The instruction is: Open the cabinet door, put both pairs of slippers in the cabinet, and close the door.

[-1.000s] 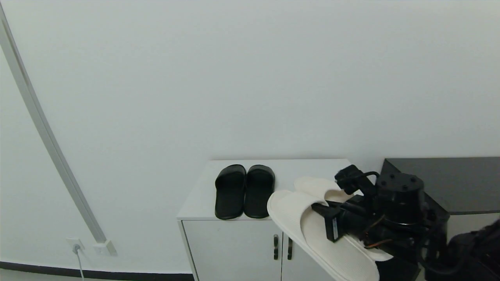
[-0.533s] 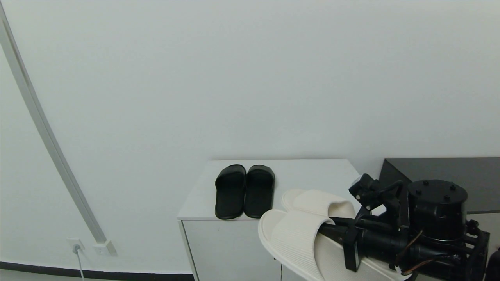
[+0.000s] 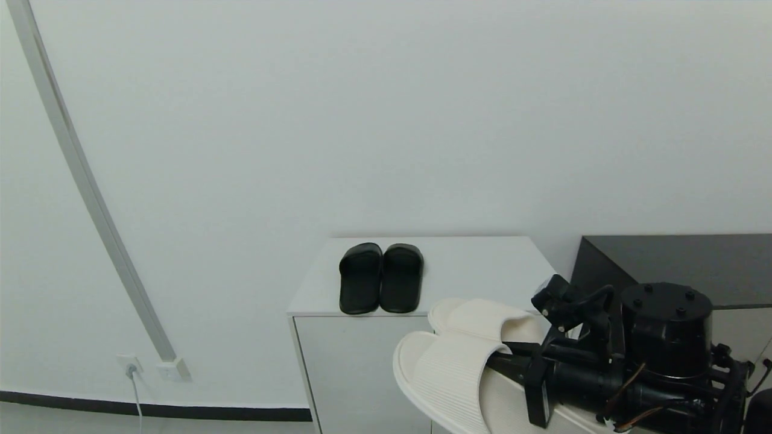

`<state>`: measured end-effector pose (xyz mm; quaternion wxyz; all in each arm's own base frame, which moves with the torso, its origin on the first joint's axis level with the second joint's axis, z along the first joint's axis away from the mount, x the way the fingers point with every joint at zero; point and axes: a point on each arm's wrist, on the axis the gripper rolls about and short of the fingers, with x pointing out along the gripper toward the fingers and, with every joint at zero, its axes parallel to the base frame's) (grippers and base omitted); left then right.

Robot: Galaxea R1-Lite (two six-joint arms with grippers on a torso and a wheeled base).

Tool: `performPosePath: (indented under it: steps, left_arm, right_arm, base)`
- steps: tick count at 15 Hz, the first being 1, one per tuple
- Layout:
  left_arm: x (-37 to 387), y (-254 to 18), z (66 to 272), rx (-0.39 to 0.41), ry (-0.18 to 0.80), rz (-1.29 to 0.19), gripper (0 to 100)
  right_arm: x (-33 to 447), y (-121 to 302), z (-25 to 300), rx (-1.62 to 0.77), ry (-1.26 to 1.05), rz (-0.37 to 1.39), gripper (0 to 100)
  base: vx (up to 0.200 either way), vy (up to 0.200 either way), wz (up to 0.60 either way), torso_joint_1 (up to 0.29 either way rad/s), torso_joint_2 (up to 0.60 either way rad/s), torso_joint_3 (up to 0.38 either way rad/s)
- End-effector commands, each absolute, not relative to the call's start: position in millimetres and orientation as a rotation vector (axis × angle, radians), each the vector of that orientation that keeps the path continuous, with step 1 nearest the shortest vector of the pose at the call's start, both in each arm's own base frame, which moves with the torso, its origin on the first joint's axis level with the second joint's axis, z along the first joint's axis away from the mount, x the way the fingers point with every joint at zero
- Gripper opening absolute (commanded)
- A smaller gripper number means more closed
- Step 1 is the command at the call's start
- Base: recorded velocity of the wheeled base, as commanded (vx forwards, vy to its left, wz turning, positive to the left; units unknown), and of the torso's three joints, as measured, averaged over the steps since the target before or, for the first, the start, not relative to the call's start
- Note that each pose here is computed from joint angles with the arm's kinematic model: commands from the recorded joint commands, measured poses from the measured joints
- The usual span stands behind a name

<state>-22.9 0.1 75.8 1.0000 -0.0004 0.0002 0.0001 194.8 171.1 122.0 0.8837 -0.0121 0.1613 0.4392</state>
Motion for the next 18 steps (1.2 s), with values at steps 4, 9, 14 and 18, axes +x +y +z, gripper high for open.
performPosePath:
  steps: [4,9,14,18]
  left_arm:
    - [-22.8,0.1,75.8,-0.002,0.002,0.002,0]
    - [-22.8,0.1,75.9,0.0,0.0,0.003,0]
    - [-22.8,0.1,75.8,0.002,0.002,0.003,0]
    - [-22.8,0.1,75.8,0.0,0.002,0.003,0]
  right_arm:
    - [196.2,172.3,116.9,-0.03,0.352,0.912,0]
    - [194.7,173.6,111.3,-0.04,0.372,0.915,0]
    - [194.9,173.6,112.5,-0.037,0.361,0.915,0]
    - [195.1,173.8,112.3,-0.037,0.361,0.913,0]
  base:
    - [-0.1,0.0,0.0,0.0,0.0,0.002]
    - [0.0,0.0,0.0,0.0,0.0,0.0]
    - [0.0,0.0,0.0,0.0,0.0,0.0]
    - [0.0,0.0,0.0,-0.015,0.03,0.021]
